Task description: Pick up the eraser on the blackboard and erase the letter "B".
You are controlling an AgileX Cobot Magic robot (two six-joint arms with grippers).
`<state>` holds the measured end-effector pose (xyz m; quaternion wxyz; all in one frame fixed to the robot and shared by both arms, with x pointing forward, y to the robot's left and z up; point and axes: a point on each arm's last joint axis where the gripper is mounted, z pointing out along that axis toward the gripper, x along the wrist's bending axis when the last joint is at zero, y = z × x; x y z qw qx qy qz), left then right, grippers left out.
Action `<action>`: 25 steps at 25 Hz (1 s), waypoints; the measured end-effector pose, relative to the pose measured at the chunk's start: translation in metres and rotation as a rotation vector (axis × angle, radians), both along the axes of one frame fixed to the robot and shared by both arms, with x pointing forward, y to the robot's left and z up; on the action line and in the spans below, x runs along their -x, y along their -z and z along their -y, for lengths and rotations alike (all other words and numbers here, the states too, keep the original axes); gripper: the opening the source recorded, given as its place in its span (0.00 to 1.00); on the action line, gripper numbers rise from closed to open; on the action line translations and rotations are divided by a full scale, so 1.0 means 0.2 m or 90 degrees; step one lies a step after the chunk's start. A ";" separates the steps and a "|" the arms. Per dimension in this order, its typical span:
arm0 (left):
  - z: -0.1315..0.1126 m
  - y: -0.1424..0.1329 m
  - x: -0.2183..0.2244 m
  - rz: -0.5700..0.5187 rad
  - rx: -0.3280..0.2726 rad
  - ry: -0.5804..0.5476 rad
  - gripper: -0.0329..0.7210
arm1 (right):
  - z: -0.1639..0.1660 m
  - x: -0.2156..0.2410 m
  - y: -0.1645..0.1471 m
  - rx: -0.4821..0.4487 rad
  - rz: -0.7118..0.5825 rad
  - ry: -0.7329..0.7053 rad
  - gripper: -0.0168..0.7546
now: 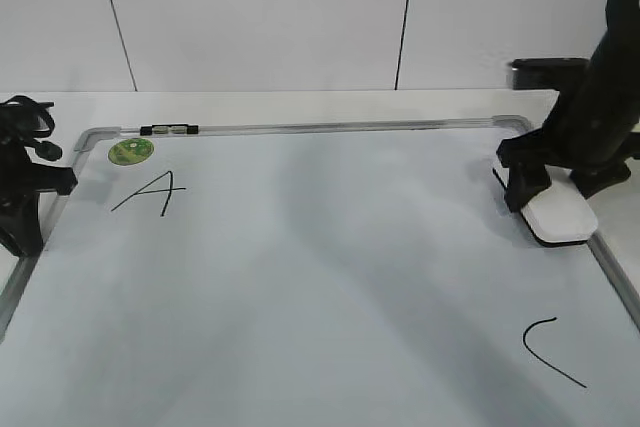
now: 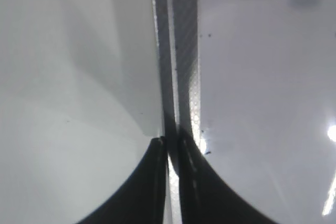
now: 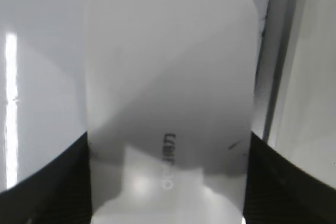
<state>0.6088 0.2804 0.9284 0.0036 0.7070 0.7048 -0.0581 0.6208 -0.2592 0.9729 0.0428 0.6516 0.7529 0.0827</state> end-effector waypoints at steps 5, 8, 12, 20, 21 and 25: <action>0.00 0.00 0.00 0.000 0.001 0.000 0.08 | 0.02 -0.01 0.06 0.006 -0.017 0.013 0.72; 0.00 0.00 0.00 0.000 0.001 0.000 0.08 | 0.03 -0.01 0.06 0.010 -0.017 0.012 0.72; 0.00 0.00 0.00 0.000 0.001 0.000 0.08 | 0.03 -0.01 0.06 0.012 -0.015 0.011 0.72; 0.00 0.00 0.00 0.000 0.001 0.000 0.08 | 0.03 -0.02 0.07 0.017 -0.018 0.012 0.72; 0.00 0.00 0.00 0.000 0.001 0.000 0.08 | 0.03 -0.02 0.07 0.017 -0.018 0.012 0.72; 0.00 0.00 0.00 0.000 0.001 0.000 0.08 | 0.03 -0.02 0.07 0.016 -0.019 0.015 0.72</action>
